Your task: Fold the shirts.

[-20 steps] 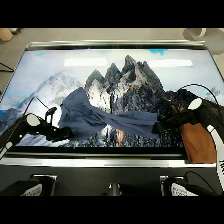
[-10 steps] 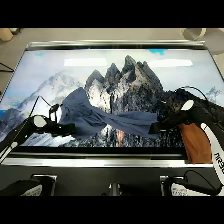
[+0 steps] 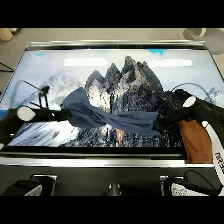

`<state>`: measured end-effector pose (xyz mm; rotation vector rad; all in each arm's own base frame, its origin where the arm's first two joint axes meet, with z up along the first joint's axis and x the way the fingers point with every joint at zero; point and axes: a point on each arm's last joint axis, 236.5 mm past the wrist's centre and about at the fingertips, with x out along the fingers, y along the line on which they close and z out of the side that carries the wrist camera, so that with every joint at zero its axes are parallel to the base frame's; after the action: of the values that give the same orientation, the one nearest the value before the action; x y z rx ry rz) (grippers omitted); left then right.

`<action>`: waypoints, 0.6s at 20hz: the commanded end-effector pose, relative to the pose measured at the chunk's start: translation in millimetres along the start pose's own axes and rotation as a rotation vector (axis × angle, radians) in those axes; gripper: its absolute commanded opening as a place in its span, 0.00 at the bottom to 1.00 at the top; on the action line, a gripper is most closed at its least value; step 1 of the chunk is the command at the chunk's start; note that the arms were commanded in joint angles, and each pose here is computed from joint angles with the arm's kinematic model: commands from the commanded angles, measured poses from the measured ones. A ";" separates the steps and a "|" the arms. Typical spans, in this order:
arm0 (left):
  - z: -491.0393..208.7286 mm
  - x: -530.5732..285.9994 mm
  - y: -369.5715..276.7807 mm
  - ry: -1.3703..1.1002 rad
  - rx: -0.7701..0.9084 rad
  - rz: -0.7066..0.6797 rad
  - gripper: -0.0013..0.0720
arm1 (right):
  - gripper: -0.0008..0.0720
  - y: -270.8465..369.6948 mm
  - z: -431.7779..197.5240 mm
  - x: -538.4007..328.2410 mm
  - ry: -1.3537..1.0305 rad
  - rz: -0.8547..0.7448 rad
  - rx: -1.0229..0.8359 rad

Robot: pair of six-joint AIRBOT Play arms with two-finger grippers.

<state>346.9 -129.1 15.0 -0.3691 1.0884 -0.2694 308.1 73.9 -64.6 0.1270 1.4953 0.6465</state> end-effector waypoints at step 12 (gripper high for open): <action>122.3 -525.7 -133.4 -1.273 0.371 0.056 0.05 | 0.04 196.8 -6.8 -452.2 -1.093 -0.734 -0.380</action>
<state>260.2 -44.5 514.4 -0.1051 -0.1166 -0.1771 315.5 32.5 392.8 -0.3121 0.3356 0.2490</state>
